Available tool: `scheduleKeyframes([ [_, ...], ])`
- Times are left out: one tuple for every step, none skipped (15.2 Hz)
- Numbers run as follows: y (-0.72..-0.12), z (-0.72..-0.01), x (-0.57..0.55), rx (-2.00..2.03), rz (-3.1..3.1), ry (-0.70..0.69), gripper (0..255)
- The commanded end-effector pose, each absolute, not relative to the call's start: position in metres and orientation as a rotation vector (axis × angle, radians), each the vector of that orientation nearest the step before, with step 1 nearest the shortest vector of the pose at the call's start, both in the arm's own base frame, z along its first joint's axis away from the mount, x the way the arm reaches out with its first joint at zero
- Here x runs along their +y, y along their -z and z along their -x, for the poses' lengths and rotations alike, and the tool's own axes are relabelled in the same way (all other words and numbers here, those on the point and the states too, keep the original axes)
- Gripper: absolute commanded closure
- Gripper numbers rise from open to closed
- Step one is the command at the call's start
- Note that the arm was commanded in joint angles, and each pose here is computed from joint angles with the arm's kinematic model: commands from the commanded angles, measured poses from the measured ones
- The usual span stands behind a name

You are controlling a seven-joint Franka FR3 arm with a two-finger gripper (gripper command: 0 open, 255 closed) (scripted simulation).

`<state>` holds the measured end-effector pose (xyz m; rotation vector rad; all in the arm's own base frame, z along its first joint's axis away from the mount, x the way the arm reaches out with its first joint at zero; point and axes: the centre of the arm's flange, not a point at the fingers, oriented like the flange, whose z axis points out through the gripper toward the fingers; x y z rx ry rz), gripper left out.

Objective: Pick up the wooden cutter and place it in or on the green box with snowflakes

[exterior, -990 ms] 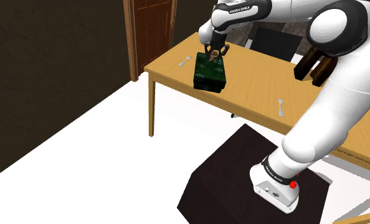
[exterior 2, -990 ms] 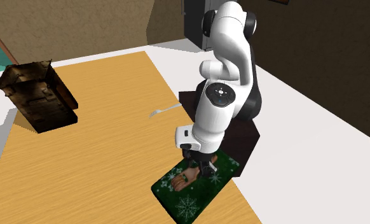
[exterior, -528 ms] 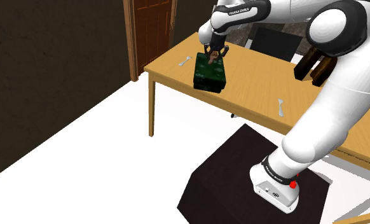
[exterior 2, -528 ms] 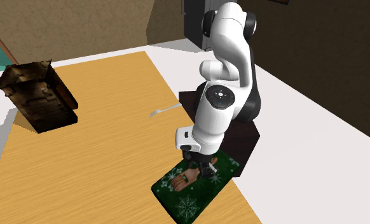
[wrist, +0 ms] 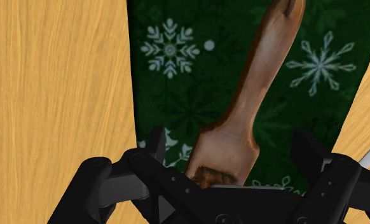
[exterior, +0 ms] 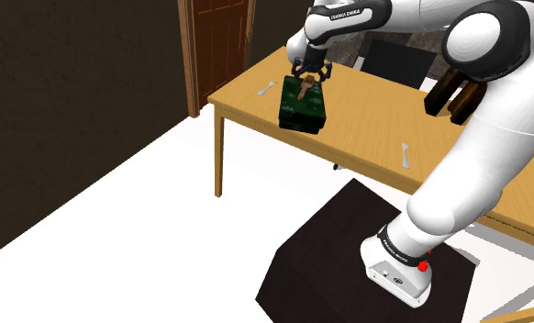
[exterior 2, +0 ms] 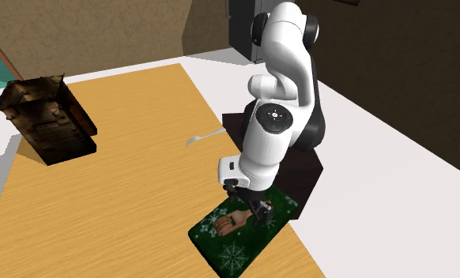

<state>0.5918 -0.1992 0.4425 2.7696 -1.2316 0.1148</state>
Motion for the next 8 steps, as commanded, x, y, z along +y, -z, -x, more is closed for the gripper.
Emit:
scheduleKeyframes([
  [-0.463, -0.59, -0.196, -1.231, -2.77, -0.115, 0],
  [-0.476, -0.59, -0.194, -1.231, -2.77, -0.115, 0],
  [-0.486, -0.59, -0.193, -1.231, -2.77, -0.115, 0],
  [-0.486, -0.59, -0.193, -1.231, -2.77, -0.115, 0],
  [-0.486, -0.59, -0.193, -1.231, -2.77, -0.115, 0],
  [-0.486, -0.59, -0.193, -1.231, -2.77, -0.115, 0],
  [-0.486, -0.59, -0.193, -1.231, -2.77, -0.115, 0],
  [-0.486, -0.59, -0.193, -1.231, -2.77, -0.115, 0],
])
